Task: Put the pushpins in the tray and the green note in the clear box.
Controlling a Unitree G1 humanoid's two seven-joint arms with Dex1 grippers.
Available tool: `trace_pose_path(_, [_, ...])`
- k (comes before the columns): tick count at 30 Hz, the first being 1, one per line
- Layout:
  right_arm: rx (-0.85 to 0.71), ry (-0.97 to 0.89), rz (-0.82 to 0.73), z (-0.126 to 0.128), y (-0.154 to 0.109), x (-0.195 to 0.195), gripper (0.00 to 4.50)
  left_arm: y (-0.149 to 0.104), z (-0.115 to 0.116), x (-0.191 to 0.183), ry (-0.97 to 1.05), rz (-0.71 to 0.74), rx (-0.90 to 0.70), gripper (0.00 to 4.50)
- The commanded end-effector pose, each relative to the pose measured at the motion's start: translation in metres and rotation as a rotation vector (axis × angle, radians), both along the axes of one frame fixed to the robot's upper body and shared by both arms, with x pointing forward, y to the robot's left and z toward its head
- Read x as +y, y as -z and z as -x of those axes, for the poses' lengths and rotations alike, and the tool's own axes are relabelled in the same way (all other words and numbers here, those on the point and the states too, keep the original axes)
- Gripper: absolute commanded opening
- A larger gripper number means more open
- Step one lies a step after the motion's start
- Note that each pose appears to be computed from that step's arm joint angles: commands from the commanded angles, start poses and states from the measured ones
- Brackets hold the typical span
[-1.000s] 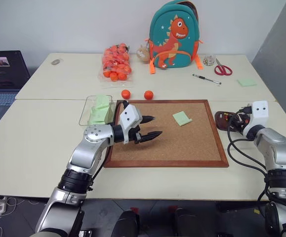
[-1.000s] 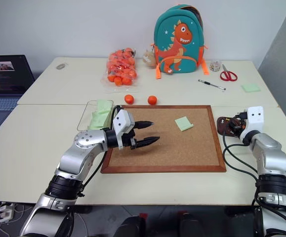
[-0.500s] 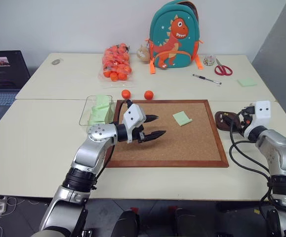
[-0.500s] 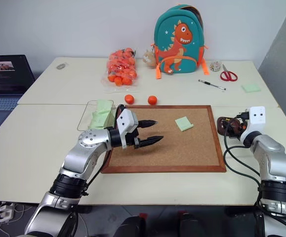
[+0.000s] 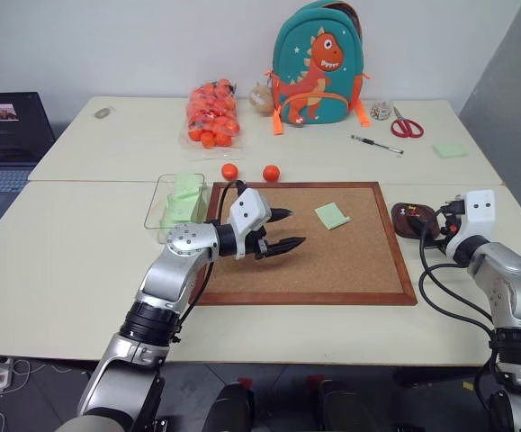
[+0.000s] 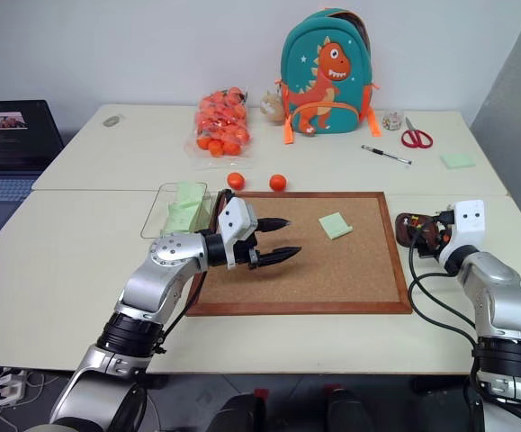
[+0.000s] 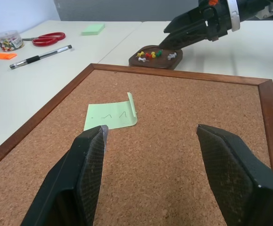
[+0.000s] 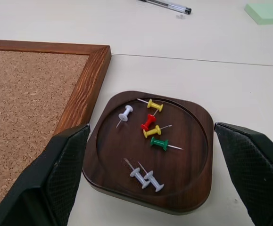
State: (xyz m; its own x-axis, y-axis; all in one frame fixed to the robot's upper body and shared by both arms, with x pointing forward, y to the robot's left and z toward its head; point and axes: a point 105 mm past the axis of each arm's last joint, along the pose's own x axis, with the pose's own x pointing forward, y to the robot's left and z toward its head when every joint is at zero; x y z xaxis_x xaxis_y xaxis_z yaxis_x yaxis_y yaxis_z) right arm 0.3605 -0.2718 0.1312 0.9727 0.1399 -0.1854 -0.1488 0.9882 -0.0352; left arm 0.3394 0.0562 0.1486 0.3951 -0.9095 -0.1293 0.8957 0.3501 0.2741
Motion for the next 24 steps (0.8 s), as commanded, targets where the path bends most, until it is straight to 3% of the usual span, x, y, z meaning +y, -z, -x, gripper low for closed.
trace_pose_path(1, [-0.073, -0.141, -0.013, 0.014, -0.025, 0.017, 4.48, -0.010, -0.006, -0.011, 0.013, -0.016, -0.065, 3.20])
trace_pose_path(8, [-0.001, -0.424, -0.031, 0.058, -0.020, 0.061, 4.48, -0.003, -0.024, -0.030, 0.010, -0.078, -0.102, 3.20])
trace_pose_path(24, [0.013, -0.603, 0.035, 0.098, -0.026, 0.092, 4.48, 0.026, -0.050, -0.083, 0.023, -0.228, -0.070, 3.20])
